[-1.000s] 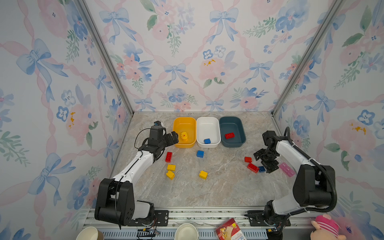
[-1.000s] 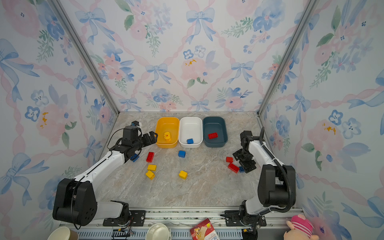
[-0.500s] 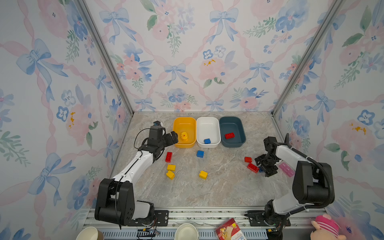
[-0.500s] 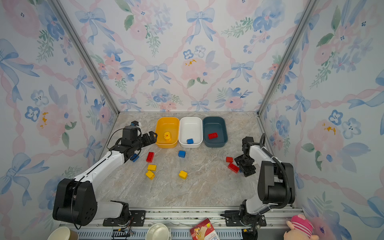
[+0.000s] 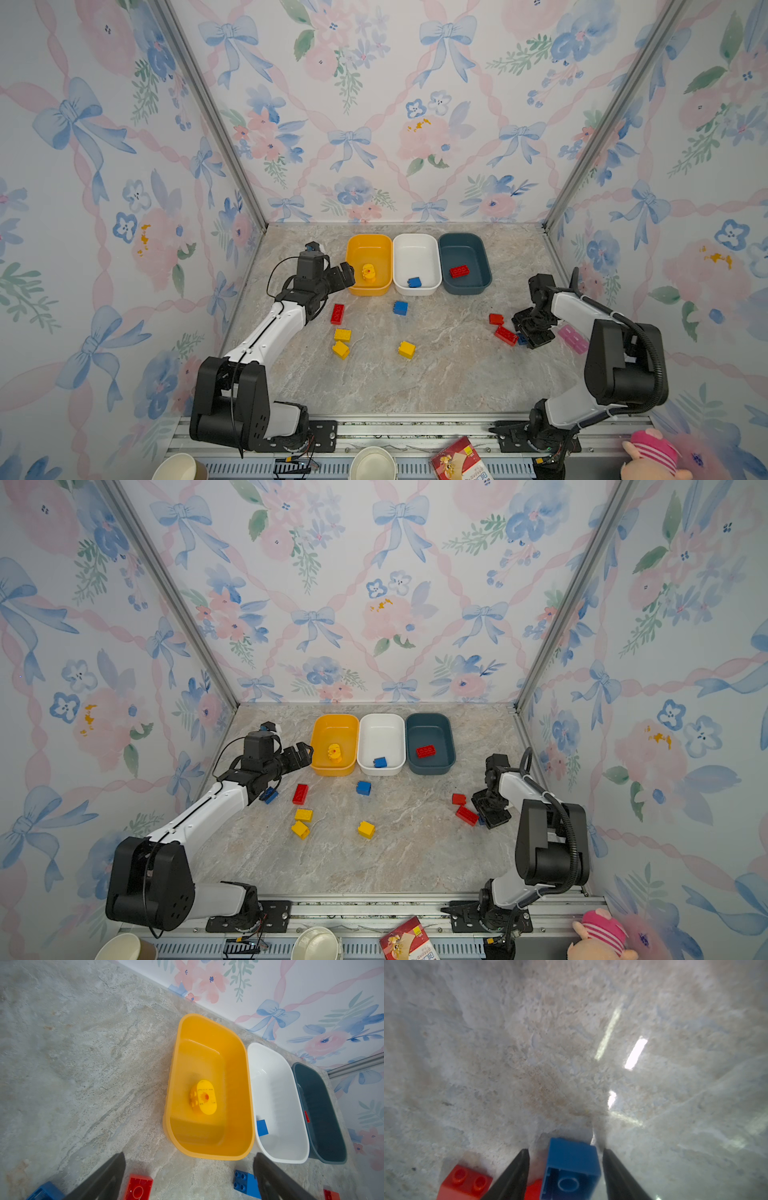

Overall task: Sort the legos into containers by color
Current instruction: 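Grasp the blue 2x2 brick with the right gripper and lift it, then carry the blue brick to the white bin and release it, then move the right gripper back over the small red brick, then grasp the small red 2x2 brick with the right gripper and lift it, then lower the red brick into the teal bin and open the right gripper, then grasp the red 2x4 brick with the left gripper while the right rises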

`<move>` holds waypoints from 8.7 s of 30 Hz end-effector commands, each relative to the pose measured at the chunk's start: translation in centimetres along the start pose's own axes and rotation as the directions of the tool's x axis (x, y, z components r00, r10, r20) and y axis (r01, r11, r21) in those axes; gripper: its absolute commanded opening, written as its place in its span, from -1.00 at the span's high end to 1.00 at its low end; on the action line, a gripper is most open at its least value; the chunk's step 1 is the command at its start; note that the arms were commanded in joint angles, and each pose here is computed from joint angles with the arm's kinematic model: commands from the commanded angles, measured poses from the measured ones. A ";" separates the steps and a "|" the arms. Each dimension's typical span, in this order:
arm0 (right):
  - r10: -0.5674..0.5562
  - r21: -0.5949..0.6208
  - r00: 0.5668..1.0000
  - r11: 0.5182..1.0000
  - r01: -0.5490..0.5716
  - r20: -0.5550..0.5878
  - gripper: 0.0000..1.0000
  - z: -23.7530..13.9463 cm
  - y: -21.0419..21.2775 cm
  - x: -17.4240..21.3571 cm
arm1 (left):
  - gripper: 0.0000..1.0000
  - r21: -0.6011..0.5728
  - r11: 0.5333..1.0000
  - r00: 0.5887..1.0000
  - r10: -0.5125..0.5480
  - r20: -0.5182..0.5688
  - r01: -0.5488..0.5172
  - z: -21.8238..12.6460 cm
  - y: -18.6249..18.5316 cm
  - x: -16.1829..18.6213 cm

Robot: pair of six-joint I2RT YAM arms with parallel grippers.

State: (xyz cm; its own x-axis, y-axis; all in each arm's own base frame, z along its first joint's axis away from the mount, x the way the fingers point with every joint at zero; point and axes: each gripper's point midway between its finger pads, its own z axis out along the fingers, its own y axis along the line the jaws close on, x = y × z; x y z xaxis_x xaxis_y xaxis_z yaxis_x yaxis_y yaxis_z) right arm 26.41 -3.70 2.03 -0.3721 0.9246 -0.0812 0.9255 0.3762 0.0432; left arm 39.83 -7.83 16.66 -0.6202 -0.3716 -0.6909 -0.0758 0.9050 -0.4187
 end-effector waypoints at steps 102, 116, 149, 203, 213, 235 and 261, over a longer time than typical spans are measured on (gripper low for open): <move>-0.847 -0.237 0.483 0.434 0.869 0.222 -0.15 -7.9 31.0 20.9 | -0.96 0.006 1.000 0.998 -0.031 0.058 0.030 -2.5 2.9 -1.1; -0.874 -0.237 0.416 0.362 0.902 0.251 -0.54 -13.3 25.1 19.6 | -0.96 -0.002 0.999 0.997 -0.033 0.068 0.033 -2.8 3.1 -1.0; -0.819 -0.024 0.564 0.565 0.825 0.108 -0.81 -5.6 8.7 4.7 | -0.96 0.018 1.000 0.999 -0.026 0.029 0.025 -3.1 3.4 1.2; -0.827 -0.075 0.519 0.516 0.853 0.218 0.16 -8.1 12.1 5.6 | -0.96 0.000 0.999 0.998 -0.052 0.019 0.052 -3.2 4.3 2.8; -0.804 -0.133 0.492 0.477 0.869 0.335 0.14 -12.2 18.5 5.9 | -0.96 0.006 0.998 0.998 -0.056 0.018 0.056 -3.2 4.3 3.0; -0.855 -0.111 0.462 0.449 0.887 0.236 -0.04 -4.4 24.2 6.5 | -0.96 0.017 0.998 0.997 -0.064 0.051 0.063 -4.1 4.0 2.6; -0.826 -0.169 0.471 0.440 0.882 0.310 -0.68 -11.9 21.1 6.8 | -0.91 -0.110 0.994 0.994 0.012 -0.108 -0.024 -2.2 5.8 4.2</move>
State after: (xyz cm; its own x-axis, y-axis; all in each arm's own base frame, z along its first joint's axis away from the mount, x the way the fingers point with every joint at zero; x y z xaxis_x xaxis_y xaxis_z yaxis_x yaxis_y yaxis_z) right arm 44.59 11.40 13.81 -0.9035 0.1132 -0.4133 0.0704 0.9906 0.1172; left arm 35.22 -3.79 12.95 -0.6699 -0.3827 -0.6362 -0.1539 0.9099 -0.3852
